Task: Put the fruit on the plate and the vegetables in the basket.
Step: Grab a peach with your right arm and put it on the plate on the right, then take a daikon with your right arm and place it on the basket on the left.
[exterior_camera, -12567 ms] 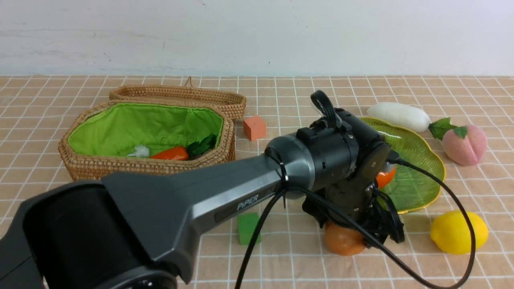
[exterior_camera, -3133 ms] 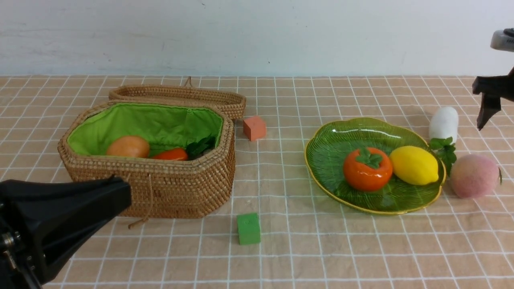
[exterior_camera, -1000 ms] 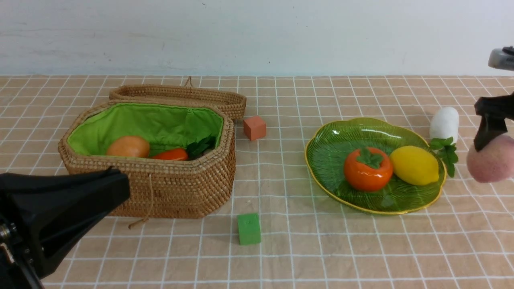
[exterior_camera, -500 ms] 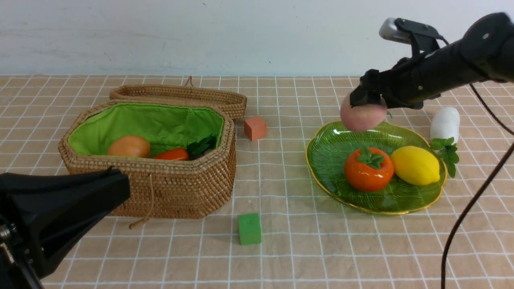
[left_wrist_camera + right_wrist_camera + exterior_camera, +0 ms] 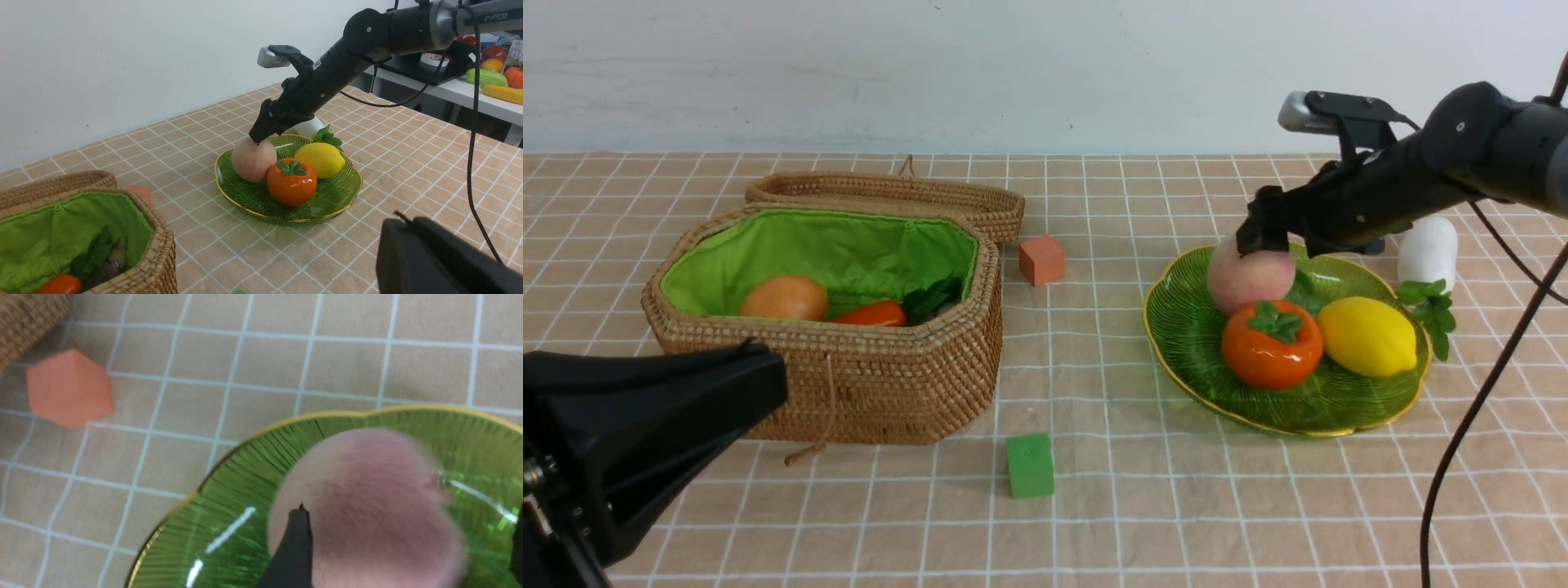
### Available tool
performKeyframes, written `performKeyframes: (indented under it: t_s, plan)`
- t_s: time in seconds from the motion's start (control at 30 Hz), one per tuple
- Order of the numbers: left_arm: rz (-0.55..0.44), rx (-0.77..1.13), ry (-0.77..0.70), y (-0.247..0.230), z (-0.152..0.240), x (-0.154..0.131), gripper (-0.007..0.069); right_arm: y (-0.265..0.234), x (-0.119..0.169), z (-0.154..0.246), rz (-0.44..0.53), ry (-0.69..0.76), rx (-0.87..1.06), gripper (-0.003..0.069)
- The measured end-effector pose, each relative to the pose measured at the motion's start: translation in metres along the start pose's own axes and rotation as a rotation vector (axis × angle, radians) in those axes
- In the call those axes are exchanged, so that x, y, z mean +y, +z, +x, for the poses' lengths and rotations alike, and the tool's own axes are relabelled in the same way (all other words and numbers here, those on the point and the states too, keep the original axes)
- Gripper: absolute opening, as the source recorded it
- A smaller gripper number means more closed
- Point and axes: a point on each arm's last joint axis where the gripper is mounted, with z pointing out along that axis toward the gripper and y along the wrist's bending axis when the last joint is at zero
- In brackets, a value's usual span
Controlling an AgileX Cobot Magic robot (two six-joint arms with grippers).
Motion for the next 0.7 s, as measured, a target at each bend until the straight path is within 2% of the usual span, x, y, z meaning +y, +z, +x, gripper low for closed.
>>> performKeyframes:
  t_s: [0.13,0.27,0.33,0.43,0.57,0.7]
  plan:
    - [-0.004,-0.013,-0.019,0.000,-0.001,0.000,0.0009,-0.028,-0.004,-0.007,0.070,-0.002,0.011,0.0668]
    - [-0.005,-0.016,-0.023,0.000,-0.001,0.000,0.0009,-0.052,-0.018,-0.013,0.144,0.061,0.020,0.0601]
    - [-0.006,-0.016,-0.023,0.000,-0.001,0.001,0.0009,-0.067,-0.039,-0.018,0.207,0.149,0.019,0.0541]
    - [-0.006,-0.017,-0.023,0.000,-0.001,0.001,0.0008,-0.074,-0.071,-0.022,0.270,0.235,0.027,0.0505]
    - [-0.007,-0.017,-0.023,0.000,-0.002,0.001,0.0008,-0.060,-0.099,-0.024,0.297,0.293,0.039,0.0527]
    - [-0.009,-0.019,-0.023,0.000,-0.002,0.001,0.0008,-0.028,-0.125,-0.025,0.300,0.341,0.048,0.0597]
